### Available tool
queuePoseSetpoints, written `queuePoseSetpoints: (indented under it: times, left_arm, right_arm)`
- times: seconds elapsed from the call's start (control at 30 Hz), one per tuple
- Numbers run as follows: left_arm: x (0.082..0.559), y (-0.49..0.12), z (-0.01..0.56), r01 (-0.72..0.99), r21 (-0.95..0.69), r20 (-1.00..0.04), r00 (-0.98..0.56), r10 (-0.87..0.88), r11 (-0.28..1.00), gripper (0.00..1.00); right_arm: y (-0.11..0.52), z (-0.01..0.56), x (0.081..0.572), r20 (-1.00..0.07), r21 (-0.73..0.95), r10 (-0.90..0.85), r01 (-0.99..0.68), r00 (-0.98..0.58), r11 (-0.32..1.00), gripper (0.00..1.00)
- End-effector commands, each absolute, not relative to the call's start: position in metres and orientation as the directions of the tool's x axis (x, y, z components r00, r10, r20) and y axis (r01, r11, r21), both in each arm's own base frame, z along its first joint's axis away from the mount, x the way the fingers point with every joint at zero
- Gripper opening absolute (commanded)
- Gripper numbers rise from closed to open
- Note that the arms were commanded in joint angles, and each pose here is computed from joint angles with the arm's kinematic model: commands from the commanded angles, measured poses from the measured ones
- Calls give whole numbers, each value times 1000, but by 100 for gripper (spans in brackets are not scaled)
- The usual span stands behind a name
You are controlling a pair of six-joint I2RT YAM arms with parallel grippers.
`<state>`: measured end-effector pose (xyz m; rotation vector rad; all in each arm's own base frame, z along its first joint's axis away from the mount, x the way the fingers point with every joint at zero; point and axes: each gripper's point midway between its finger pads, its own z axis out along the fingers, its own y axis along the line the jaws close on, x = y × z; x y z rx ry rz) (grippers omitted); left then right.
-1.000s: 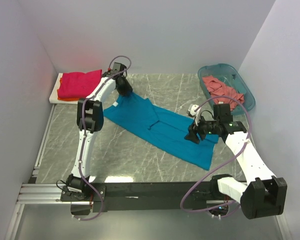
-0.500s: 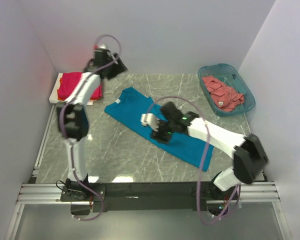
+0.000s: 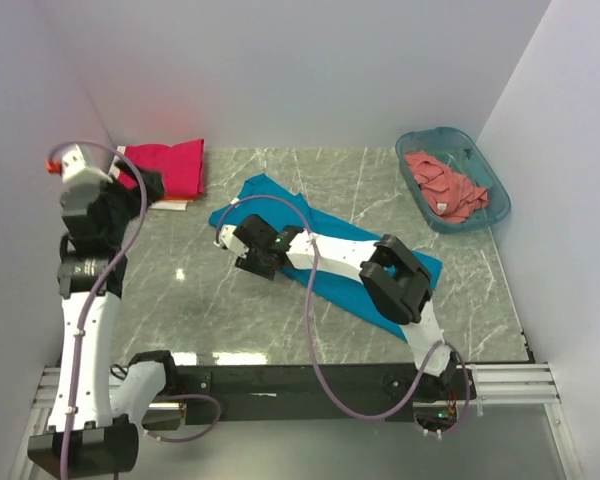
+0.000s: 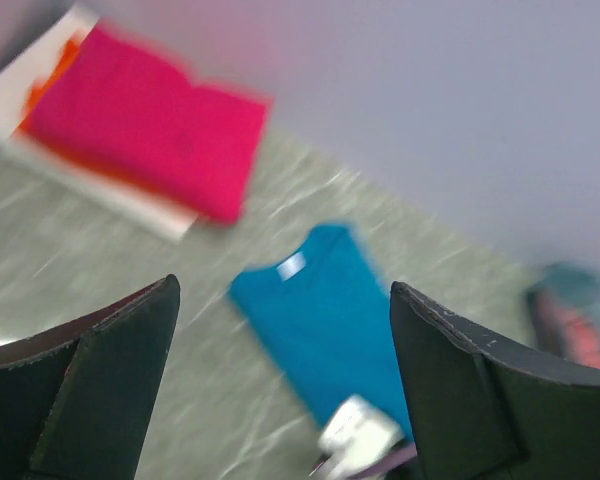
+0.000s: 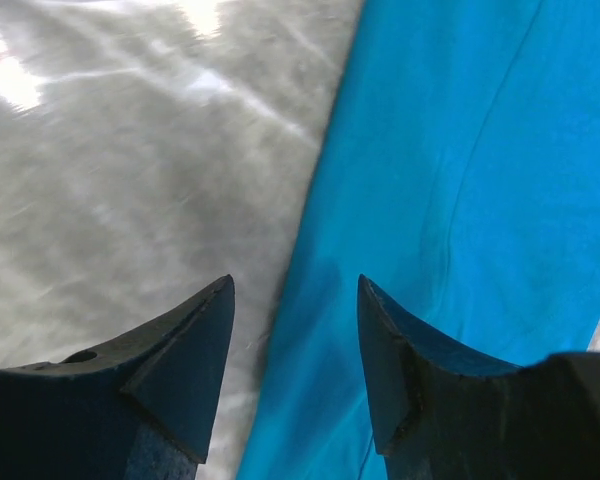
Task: Fold and stack the t-shirts
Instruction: Fold the tshirt
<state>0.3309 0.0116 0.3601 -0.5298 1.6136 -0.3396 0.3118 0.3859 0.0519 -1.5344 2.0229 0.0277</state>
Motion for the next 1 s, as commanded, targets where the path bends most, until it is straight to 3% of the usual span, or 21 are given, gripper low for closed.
queuePoseSetpoints:
  times: [0.0,0.17,0.47,0.77,0.83,0.97]
  left_arm:
    - [306,28,290,-279,-389,-873,-192,-448,878,91]
    - [278,29,282,-296,-385,-881,-166,-443,874,91]
    - [248,15,254,-284,-467,-834,-174,-524,837,91]
    - [249,11,253,-270,-481,-823,-190,-536,834,90]
    - [249,9,251,-266,-486,-818,-195,-541,832,90]
    - [249,7,248,-263,-493,-812,-203,-547,829,90]
  right_arm:
    - [393,63,333,-475,-386,-859,-831,-193,400,58]
    - [397,48,341,-450,-398,-868,-823,-211,406,51]
    - [404,21,335,-411,-336,-879,-856,-241,392,15]
    - [455,44,346,-505,-246,-826,-876,-250,415,4]
    - [469,59,352,-547,-228,-797,-871,-255,435,4]
    - [465,76,369,-582,-203,-757,-848,-298,490,46]
